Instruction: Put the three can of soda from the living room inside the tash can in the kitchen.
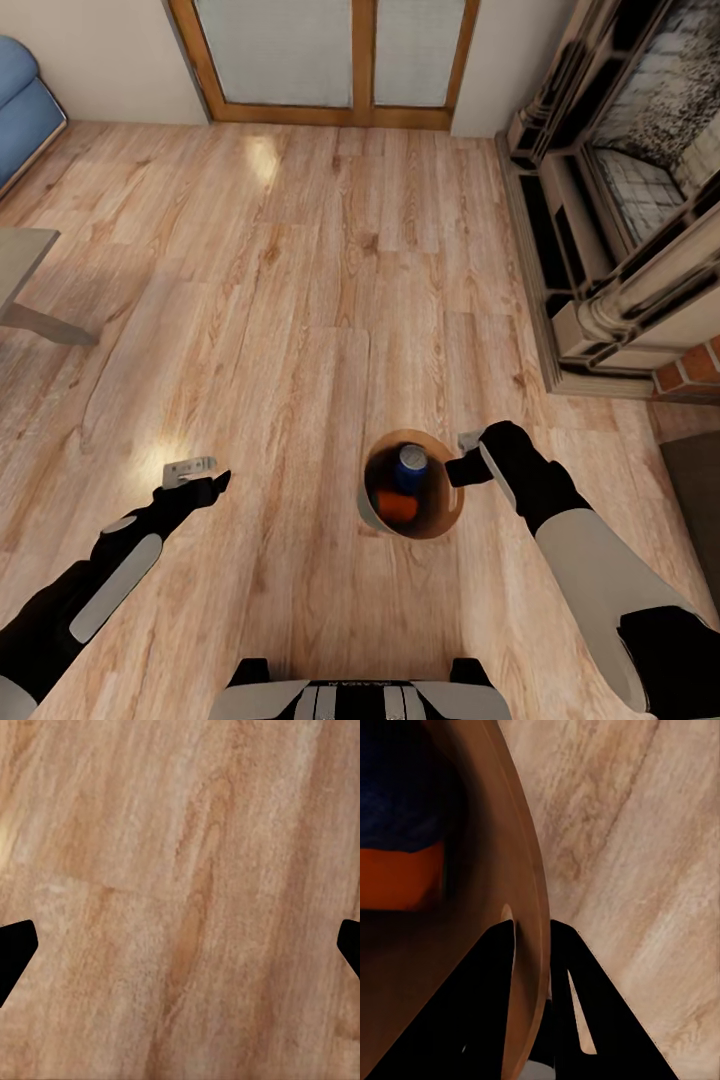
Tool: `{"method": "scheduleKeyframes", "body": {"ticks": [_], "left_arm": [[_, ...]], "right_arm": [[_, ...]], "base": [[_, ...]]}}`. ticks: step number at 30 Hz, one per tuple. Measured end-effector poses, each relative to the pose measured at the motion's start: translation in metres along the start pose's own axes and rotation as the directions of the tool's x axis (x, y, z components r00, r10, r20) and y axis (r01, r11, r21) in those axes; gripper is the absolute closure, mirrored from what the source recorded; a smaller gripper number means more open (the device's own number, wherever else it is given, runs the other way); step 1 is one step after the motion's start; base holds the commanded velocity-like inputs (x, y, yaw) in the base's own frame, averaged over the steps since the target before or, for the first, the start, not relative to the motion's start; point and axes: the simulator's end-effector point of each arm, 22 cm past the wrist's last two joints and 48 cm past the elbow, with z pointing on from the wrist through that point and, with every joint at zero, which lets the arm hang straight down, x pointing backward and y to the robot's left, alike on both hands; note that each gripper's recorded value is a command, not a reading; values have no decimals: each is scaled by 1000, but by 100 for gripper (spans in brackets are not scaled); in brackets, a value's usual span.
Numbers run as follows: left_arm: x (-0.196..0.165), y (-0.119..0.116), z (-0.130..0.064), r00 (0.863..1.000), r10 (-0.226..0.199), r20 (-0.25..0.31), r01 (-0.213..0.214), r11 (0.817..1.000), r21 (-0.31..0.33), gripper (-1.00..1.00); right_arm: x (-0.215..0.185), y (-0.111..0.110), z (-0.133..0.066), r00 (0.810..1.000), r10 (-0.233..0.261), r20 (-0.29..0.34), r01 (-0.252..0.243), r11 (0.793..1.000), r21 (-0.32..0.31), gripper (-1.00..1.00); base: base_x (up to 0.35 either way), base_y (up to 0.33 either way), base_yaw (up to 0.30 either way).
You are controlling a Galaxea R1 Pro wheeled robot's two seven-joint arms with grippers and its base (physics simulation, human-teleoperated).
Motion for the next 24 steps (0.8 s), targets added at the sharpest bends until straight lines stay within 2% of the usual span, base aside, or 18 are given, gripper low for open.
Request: {"method": "scheduleKeyframes", "body": {"ticks": [18,24], "left_arm": [[4,0,3,1000,0,6,0,1000,0,-100],[11,1,11,1000,-3,10,3,1000,0,-100]], "right_arm": [[3,-1,6,1000,0,-10,0,1000,2,100],[12,-3,22,999,3,-32,-3,1000,2,100]], "base": [[0,0,0],[0,0,0]]}}
